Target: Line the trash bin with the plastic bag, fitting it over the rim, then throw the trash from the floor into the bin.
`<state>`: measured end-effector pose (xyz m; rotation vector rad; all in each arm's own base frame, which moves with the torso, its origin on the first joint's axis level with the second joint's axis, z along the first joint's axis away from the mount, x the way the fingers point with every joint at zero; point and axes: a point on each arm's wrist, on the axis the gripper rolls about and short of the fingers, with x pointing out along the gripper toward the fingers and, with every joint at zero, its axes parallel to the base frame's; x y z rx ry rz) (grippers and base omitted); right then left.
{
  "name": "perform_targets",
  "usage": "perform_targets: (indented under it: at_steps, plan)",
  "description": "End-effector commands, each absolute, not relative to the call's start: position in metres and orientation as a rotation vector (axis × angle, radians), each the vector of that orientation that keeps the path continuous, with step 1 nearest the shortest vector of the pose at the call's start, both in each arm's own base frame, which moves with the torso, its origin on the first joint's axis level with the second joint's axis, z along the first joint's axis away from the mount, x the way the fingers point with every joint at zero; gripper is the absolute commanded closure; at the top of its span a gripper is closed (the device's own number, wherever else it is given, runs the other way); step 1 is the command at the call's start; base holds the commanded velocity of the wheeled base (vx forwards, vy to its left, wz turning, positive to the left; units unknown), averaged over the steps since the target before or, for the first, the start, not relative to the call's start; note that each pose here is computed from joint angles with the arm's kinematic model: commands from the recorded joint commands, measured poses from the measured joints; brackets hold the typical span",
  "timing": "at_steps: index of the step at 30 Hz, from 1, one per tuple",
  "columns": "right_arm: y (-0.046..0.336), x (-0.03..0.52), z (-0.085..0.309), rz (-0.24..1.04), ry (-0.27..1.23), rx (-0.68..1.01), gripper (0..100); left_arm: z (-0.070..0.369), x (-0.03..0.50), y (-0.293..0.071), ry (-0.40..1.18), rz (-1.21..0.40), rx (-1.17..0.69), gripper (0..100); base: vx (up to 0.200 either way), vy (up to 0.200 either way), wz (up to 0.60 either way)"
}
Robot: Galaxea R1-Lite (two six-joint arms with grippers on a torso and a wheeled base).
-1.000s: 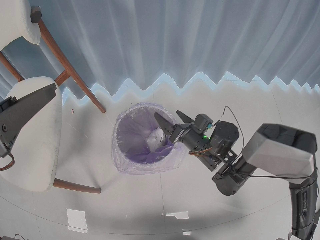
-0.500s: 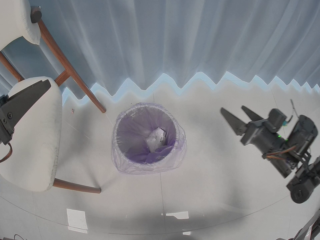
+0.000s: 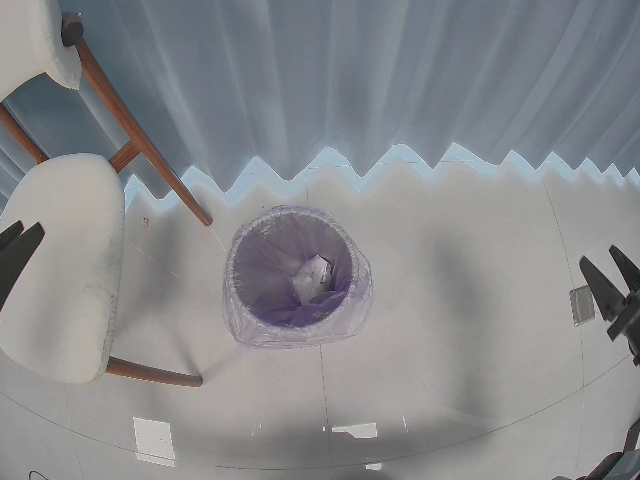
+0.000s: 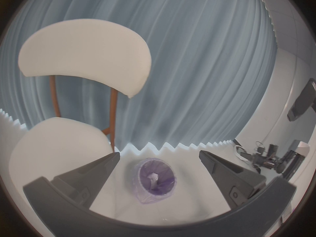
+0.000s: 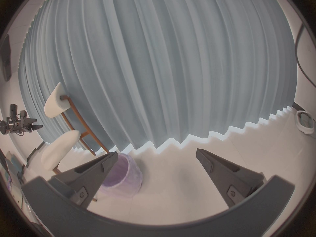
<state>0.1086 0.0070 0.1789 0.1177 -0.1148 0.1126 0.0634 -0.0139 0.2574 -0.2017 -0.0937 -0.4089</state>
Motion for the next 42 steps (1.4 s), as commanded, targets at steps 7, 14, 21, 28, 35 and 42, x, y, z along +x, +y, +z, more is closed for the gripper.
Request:
perform_targets:
  at_steps: [7, 14, 21, 28, 35, 42]
  plan:
    - [0.003, -0.029, 0.112, 0.091, -0.125, 0.030, 0, 0.134, -0.028, -0.009, -0.185, -0.222, -0.136, 0, 0.000, 0.000, 0.00]
    - [0.002, -0.023, 0.082, 0.095, -0.063, 0.000, 0, 0.076, -0.017, -0.009, 0.117, -0.217, -0.008, 0, 0.000, 0.000, 0.00]
    - [0.002, -0.023, 0.082, 0.095, -0.060, -0.004, 0, 0.078, -0.016, -0.008, 0.083, -0.199, 0.009, 0, 0.000, 0.000, 0.00]
    - [0.004, -0.024, 0.081, 0.185, -0.057, -0.040, 0, 0.078, -0.015, -0.005, 0.081, -0.085, 0.125, 0, 0.000, 0.000, 0.00]
    - [0.004, -0.023, 0.082, 0.159, -0.056, -0.035, 0, 0.078, -0.016, -0.009, 0.071, -0.263, 0.117, 0, 0.000, 0.000, 0.00]
    - [0.001, -0.024, 0.081, 0.040, -0.039, -0.015, 0, 0.078, -0.016, -0.011, 0.063, -0.328, 0.129, 0, 0.000, 0.000, 0.00]
